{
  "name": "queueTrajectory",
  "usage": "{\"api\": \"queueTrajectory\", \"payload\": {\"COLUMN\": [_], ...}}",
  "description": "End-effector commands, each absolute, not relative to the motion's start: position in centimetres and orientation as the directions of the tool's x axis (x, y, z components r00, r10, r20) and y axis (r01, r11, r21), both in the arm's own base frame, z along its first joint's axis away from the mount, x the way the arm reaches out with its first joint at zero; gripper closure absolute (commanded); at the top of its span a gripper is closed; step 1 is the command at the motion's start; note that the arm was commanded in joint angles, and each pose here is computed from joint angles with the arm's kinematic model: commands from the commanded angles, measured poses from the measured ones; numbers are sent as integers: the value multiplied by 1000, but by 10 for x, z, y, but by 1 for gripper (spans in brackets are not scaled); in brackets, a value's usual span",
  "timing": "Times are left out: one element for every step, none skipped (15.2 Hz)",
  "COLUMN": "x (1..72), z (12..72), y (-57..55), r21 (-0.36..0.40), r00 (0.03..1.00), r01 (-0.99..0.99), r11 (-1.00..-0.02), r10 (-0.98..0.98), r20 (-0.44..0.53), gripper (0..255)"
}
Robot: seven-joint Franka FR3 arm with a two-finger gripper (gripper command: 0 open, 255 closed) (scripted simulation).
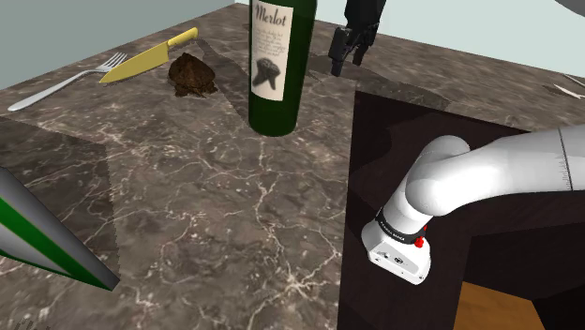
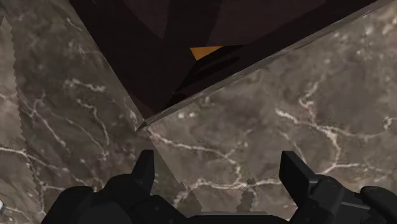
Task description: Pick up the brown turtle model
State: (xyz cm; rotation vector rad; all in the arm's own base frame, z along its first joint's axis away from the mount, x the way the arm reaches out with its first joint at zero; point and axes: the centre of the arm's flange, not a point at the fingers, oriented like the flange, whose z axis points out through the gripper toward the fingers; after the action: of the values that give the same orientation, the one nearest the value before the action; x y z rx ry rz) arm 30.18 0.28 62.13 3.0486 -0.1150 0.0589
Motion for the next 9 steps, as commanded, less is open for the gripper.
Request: {"api": "queueTrajectory", "payload": {"x": [302,310,318,327,336,344,353,362,371], "z": [621,622,623,623,624,625,626,626,627], "y": [3,13,23,32,42,51,61,70,79], "r21": [89,81,73,65,57,50,42,35,27], "r00": [996,996,994,993,992,990,988,985,983], "r01": [-77,-90,-103,-116,-130,-143,-156,-170,-183], "r11": [-993,-993,-992,-991,-990,-988,-987,-985,-983], "r10": [-73,-88,-102,-115,-129,-143,-157,-170,-184], "r20": [42,34,26,18,9,1,-8,-16,-25], "gripper": [0,0,0,0,0,0,0,0,0]}}
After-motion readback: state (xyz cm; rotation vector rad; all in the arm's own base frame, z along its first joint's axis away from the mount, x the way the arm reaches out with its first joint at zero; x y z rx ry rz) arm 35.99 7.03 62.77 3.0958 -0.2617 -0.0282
